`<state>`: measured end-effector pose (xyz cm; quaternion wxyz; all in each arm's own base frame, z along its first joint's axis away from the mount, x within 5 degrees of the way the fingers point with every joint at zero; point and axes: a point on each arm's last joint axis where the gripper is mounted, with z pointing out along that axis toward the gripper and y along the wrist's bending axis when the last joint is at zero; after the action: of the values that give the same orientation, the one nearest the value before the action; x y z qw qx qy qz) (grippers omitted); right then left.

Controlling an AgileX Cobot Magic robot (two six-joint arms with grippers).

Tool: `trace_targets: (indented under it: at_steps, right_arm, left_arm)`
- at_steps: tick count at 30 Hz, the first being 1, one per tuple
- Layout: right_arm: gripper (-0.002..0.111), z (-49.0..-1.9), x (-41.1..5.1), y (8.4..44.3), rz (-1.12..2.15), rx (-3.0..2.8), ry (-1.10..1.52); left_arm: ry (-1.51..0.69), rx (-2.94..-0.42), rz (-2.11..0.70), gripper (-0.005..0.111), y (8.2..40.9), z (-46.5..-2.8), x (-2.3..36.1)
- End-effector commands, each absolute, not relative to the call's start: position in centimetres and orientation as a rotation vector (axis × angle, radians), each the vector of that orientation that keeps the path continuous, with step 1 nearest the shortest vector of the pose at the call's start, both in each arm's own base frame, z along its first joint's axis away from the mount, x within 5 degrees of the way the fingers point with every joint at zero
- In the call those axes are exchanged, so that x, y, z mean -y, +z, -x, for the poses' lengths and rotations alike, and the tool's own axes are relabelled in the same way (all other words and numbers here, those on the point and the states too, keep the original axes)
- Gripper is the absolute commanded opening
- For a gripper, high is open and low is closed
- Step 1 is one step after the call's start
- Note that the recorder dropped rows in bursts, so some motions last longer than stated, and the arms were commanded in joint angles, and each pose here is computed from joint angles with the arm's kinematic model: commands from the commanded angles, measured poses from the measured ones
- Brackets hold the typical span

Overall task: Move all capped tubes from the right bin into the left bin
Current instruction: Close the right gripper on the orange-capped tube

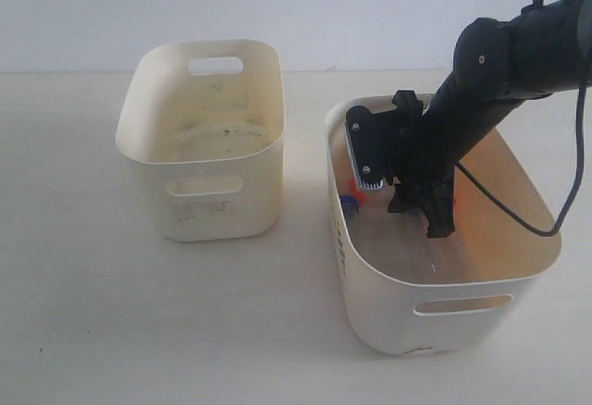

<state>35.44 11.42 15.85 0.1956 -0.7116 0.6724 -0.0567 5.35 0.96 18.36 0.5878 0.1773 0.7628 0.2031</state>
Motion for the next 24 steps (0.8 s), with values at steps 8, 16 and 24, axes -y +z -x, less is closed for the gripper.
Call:
trace_targets:
  at_steps: [8, 16, 24]
  right_arm:
    - [0.048, -36.1, -11.5, 16.0, 1.961, -1.847, -0.210]
    - [0.048, -36.1, -11.5, 15.5, 1.967, -1.854, -0.205]
    - [0.048, -36.9, -11.6, 14.2, 1.900, -1.876, -0.228]
  left_arm:
    - [0.468, -1.772, -0.411, 0.004, 18.5, -5.4, -0.9]
    - [0.468, -1.772, -0.411, 0.004, 18.5, -5.4, -0.9]
    - [0.468, -1.772, -0.411, 0.004, 18.5, -5.4, -0.9]
